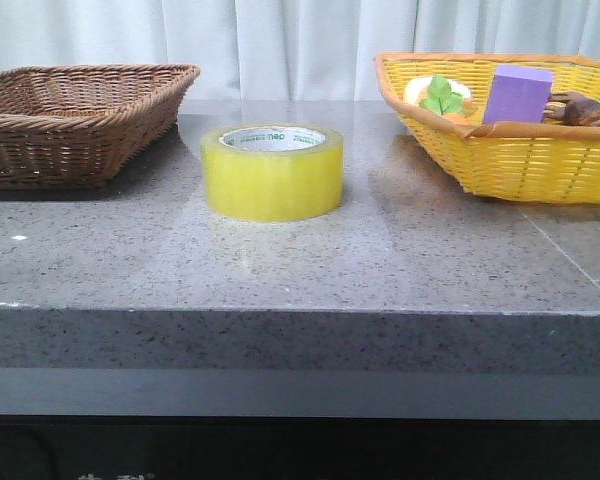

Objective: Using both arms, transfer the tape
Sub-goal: 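Lower the left gripper onto the tape roll and grasp its rim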

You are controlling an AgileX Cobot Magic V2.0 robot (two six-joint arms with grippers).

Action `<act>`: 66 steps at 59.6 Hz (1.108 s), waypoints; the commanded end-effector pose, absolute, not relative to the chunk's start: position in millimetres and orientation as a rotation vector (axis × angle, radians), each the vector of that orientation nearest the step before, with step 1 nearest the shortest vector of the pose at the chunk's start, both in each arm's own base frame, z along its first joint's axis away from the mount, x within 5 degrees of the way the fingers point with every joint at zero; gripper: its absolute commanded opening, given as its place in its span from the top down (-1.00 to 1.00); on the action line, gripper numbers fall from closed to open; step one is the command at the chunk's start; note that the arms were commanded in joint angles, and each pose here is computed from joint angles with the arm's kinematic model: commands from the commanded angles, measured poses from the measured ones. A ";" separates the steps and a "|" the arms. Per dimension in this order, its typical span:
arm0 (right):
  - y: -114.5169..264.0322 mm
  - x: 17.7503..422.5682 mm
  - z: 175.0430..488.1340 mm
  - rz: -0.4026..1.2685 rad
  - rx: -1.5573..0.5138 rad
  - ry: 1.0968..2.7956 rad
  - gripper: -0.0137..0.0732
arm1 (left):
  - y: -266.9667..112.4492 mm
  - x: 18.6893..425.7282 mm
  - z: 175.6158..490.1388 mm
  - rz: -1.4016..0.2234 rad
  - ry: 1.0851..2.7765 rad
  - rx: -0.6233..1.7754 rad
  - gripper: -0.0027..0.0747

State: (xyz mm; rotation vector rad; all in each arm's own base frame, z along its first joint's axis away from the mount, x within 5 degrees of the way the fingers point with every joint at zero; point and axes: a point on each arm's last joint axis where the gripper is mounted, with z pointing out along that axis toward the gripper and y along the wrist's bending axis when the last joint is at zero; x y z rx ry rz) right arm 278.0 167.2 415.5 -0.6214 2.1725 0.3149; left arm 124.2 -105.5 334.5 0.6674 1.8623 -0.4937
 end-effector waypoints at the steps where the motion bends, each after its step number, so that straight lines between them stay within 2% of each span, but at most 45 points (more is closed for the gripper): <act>1: 147.0 247.4 438.5 0.352 -0.565 1.998 -0.49 | -107.3 125.4 353.1 -0.528 1.760 0.626 -0.48; 19: 106.0 177.9 413.5 0.369 -0.530 1.894 -0.49 | -107.3 125.4 353.1 -0.528 1.760 0.626 -0.48; 35: 82.3 136.9 393.7 0.375 -0.524 1.875 -0.49 | -107.5 125.6 353.7 -0.528 1.762 0.627 -0.48; 50: 71.7 117.9 394.1 0.374 -0.533 1.892 -0.49 | -120.8 139.0 378.1 -0.501 1.900 0.696 -0.48; 66: 71.4 117.4 393.5 0.373 -0.535 1.899 -0.49 | -159.8 186.1 396.5 -0.398 2.045 0.845 -0.48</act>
